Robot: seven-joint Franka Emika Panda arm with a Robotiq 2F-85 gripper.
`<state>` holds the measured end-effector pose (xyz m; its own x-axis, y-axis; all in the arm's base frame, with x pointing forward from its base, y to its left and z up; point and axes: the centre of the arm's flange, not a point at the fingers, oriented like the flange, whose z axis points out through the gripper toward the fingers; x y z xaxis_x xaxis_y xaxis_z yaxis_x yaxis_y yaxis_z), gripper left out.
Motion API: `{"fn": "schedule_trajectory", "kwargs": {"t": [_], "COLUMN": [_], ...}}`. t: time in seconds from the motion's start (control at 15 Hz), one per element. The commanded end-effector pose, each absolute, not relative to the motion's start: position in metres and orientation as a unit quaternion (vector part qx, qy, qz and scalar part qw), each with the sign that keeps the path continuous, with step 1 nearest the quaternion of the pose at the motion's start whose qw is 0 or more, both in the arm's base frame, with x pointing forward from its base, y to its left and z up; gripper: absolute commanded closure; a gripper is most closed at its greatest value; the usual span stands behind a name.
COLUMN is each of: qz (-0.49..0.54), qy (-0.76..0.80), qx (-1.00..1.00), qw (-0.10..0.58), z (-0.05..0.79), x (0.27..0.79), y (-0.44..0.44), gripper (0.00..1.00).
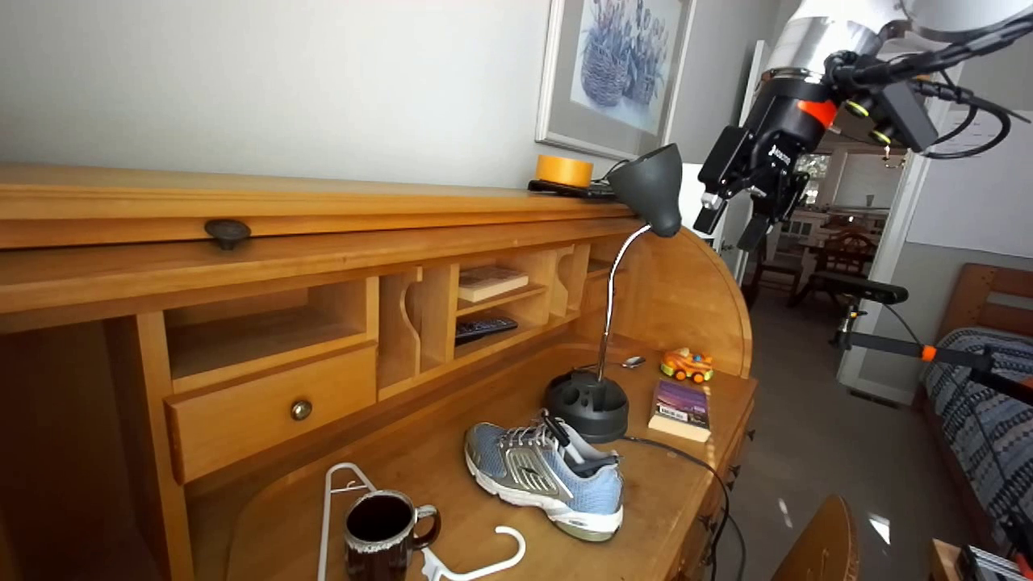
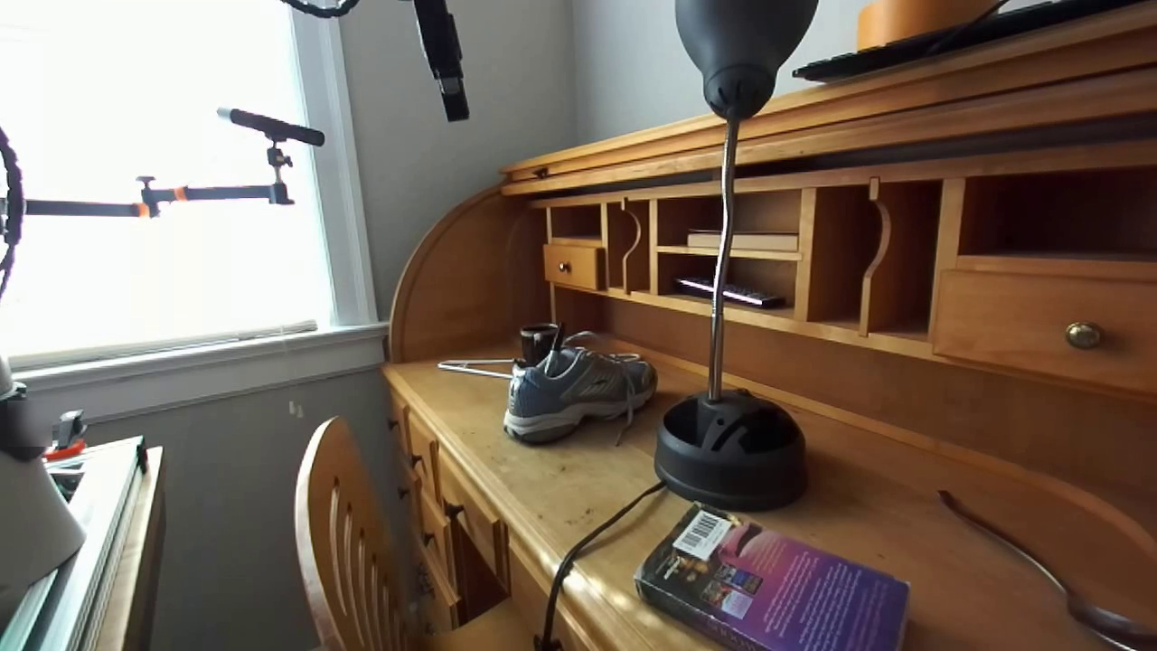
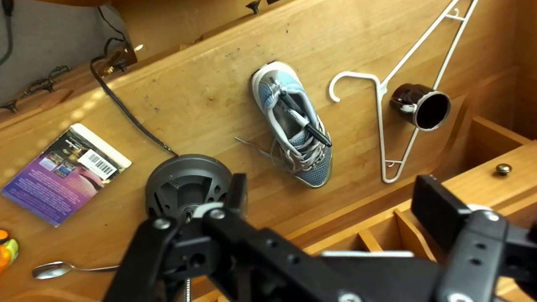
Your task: Put the book on top of the mug
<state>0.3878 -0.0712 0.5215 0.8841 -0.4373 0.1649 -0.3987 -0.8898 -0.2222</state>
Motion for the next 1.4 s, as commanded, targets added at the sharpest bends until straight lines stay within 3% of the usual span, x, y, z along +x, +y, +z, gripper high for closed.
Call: {"fn": "schedule_trajectory", "kwargs": {"t": [0.0, 0.27, 0.87, 1.33], "qz": [-0.1, -0.082, -0.102, -0.101], "qy": [0.126, 0.053, 0.105, 0.113], "qx": [-0.984, -0.993, -0.989, -0.988], "qw": [0.074, 0.071, 0.014, 0.016], "z": [0.488, 0.439, 0.361, 0.361], "x": [0.395, 0.397, 0.392, 0.389], "y": [-0.102, -0.145, -0.25, -0.25], "gripper": [0.0, 0.0, 0.0, 0.0]}}
